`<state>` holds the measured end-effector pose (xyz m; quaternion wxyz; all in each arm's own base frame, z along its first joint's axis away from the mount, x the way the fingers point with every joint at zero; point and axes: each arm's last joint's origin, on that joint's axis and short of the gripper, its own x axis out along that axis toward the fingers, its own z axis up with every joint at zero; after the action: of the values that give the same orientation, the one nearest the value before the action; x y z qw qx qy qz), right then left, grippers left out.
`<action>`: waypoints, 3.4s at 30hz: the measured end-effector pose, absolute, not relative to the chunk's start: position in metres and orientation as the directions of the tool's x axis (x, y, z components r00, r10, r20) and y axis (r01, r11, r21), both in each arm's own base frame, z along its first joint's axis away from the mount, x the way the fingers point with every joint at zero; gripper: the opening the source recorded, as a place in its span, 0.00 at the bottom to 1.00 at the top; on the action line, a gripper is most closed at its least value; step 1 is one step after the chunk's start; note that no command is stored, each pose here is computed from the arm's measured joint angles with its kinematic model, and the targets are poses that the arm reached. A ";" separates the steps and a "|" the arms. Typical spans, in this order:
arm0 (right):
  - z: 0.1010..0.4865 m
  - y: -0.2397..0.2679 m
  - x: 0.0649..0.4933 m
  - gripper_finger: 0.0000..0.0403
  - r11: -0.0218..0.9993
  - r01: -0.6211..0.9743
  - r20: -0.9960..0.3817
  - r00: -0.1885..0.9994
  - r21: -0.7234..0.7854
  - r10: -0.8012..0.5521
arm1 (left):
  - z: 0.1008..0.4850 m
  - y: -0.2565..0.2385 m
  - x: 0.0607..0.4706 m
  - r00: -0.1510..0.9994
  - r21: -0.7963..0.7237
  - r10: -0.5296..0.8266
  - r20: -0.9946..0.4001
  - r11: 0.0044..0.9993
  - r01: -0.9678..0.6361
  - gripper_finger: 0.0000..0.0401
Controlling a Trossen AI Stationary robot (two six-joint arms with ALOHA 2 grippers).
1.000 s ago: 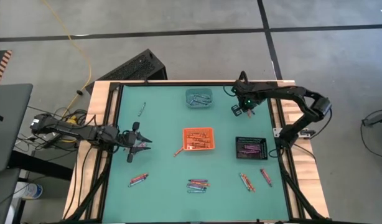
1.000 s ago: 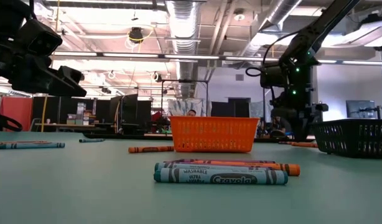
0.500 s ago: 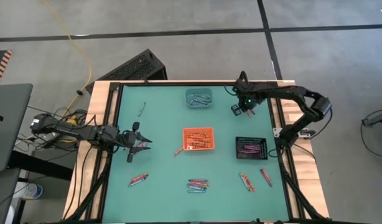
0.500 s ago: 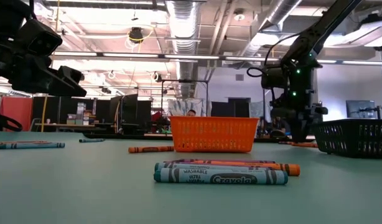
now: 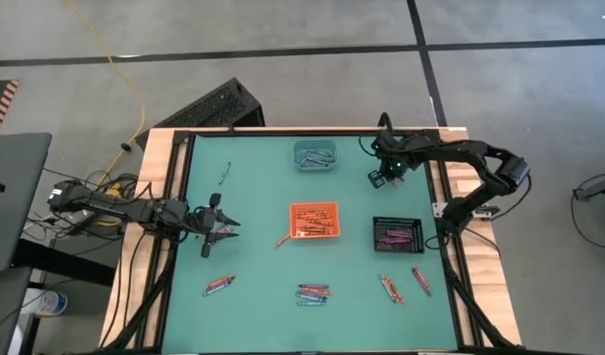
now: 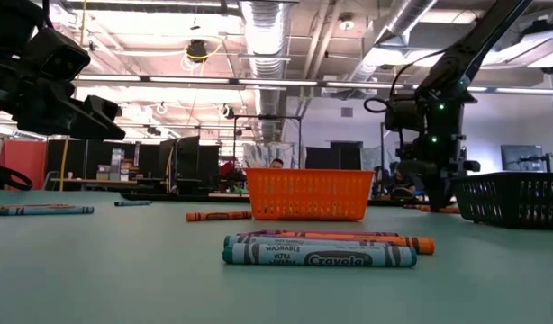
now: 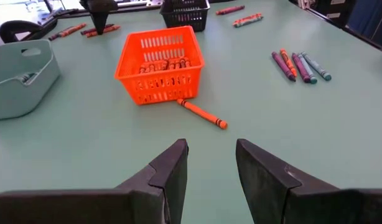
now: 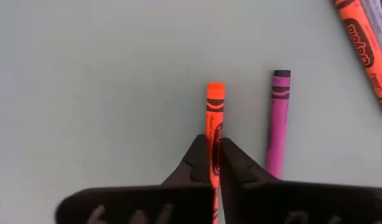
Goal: Sort crayons
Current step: Put the orange crayon into the orange bin, then put the violet crayon into the black bin
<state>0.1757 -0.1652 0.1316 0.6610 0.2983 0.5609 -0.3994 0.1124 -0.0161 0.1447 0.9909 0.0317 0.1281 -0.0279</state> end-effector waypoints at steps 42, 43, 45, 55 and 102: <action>0.200 0.047 0.387 0.05 0.974 0.103 -0.804 0.551 -0.201 -0.225 | 0.144 -0.016 0.113 0.963 0.057 -0.047 -0.266 0.996 0.064 0.32; 0.200 0.046 0.388 0.06 0.973 0.104 -0.813 0.536 -0.206 -0.229 | 0.143 -0.016 0.113 0.961 0.058 -0.046 -0.272 0.996 0.064 0.32; 0.204 0.043 0.393 0.08 0.972 0.113 -0.814 0.532 -0.206 -0.235 | 0.143 -0.016 0.113 0.961 0.058 -0.047 -0.272 0.996 0.065 0.32; 0.231 0.032 0.398 0.17 0.969 0.159 -0.846 0.476 -0.187 -0.242 | 0.143 -0.016 0.113 0.960 0.058 -0.046 -0.276 0.996 0.065 0.32; 0.157 0.181 0.398 0.18 0.981 -0.191 -0.916 0.384 0.044 0.116 | 0.142 -0.016 0.113 0.958 0.059 -0.046 -0.282 0.996 0.066 0.32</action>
<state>0.3979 0.1811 0.1575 0.8313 -0.0341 0.5471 0.0923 0.1134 -0.0163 0.1421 0.9890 0.0338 0.1415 -0.0283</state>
